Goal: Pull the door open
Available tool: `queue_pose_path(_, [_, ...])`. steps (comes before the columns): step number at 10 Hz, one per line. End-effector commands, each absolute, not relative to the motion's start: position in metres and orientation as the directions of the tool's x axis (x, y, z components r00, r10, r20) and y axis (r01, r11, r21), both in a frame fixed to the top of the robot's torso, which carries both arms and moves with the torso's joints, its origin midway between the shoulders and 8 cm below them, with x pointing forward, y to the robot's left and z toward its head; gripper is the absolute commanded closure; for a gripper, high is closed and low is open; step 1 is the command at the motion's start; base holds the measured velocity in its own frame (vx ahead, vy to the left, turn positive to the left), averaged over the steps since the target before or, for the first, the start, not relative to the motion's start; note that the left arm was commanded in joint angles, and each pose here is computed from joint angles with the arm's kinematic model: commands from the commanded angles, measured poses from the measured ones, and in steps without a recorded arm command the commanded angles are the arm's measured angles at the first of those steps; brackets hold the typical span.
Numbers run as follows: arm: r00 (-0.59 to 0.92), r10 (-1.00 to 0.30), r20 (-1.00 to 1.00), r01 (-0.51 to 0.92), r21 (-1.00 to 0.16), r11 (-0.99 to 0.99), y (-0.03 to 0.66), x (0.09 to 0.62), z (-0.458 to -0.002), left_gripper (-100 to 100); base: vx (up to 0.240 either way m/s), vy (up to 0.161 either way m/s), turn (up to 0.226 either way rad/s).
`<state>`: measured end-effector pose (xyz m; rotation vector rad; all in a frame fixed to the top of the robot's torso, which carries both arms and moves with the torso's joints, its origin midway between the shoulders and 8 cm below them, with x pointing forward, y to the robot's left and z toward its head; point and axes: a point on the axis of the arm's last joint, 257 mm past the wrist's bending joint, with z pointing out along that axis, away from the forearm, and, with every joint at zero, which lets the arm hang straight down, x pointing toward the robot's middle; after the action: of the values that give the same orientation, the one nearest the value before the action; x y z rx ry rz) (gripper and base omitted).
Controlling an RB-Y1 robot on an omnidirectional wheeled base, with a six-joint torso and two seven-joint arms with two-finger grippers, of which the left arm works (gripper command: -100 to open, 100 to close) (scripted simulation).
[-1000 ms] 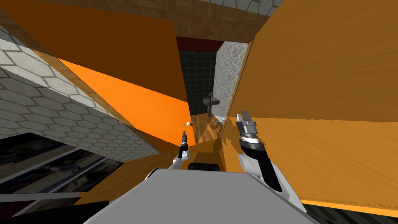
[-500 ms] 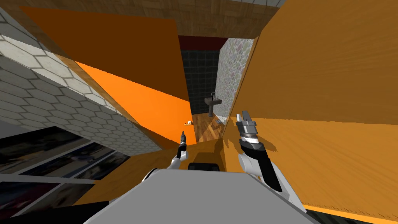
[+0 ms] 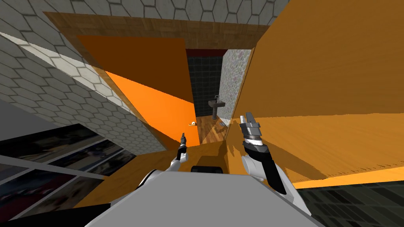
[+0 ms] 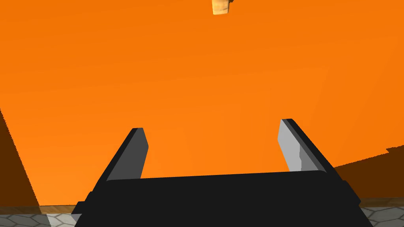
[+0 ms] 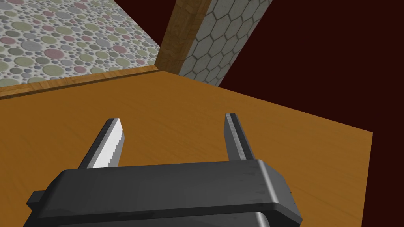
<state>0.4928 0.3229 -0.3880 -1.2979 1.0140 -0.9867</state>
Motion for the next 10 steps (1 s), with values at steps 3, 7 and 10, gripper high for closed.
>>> queue_pose_path(3, [0.278, -0.961, -0.015, 0.003, -1.000, 0.017, 0.3301, 0.4904, -0.3894, -100, 0.185, 0.037, -0.176])
queue_pose_path(7, [0.280, -0.960, -0.006, 0.003, -1.000, 0.007, 0.3313, 0.4893, -0.3907, -100, 0.210, 0.026, -0.125])
queue_pose_path(10, [0.281, -0.960, -0.002, 0.002, -1.000, 0.003, 0.3315, 0.4889, -0.3913, -100, 0.212, 0.003, -0.059])
